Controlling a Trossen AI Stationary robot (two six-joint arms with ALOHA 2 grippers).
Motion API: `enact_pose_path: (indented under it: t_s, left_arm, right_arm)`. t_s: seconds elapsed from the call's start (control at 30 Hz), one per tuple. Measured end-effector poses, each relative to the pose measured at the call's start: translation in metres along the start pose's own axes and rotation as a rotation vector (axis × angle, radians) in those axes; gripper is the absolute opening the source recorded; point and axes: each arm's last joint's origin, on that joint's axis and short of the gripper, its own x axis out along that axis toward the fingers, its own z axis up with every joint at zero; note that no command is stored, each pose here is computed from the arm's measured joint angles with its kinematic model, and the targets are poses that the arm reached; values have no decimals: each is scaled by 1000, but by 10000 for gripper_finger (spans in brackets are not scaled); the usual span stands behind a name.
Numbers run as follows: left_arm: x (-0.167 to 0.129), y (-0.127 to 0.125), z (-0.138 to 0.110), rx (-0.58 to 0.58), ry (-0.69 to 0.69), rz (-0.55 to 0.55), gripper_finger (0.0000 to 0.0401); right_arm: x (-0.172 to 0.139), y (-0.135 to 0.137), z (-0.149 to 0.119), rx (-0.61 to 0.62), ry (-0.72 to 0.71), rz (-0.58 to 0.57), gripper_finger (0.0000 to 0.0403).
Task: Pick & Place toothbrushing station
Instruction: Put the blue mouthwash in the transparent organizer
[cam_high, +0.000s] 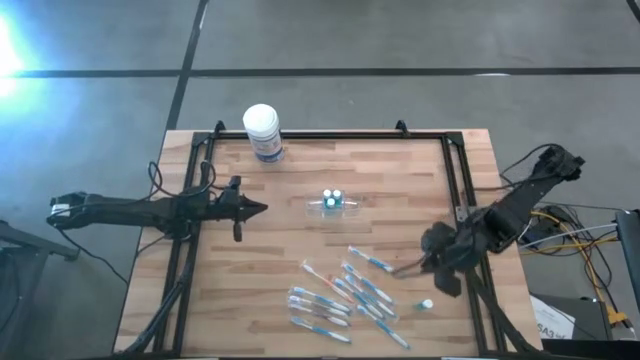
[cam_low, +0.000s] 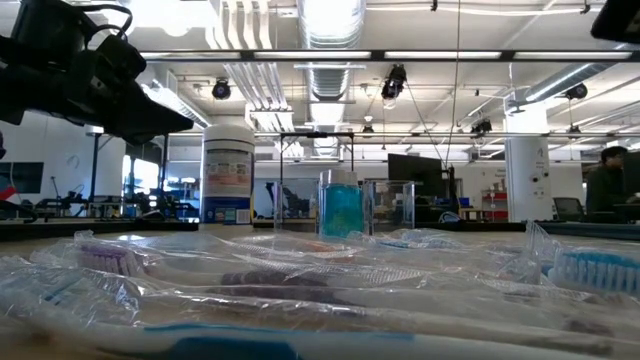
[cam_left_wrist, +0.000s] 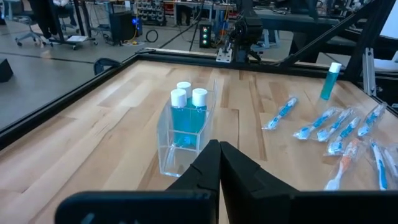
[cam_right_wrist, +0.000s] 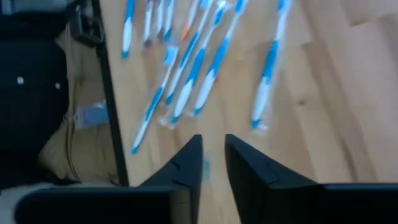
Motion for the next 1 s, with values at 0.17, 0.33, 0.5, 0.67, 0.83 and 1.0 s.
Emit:
enact_pose_path:
  t_s: [0.17, 0.33, 0.5, 0.67, 0.83, 1.0]
  left_arm:
    - [0, 0, 0, -9, 0, -1, 10]
    - [0, -2, 0, -11, 3, -55, 16]
    - [0, -2, 0, -12, 2, -56, 10]
    - [0, -2, 2, -34, -1, -81, 11]
    - [0, -3, 2, -50, 1, -90, 13]
    - [0, -3, 1, -60, 3, -93, 10]
  right_arm:
    - [10, 30, 1, -15, 66, -32, 127]
    - [26, 67, -1, -48, 130, -83, 169]
    - [36, 103, -3, -48, 195, -170, 193]
    - [47, 126, -7, -39, 254, -308, 209]
    - [55, 132, -16, -21, 300, -471, 222]
    - [59, 135, -27, -113, 279, -476, 234]
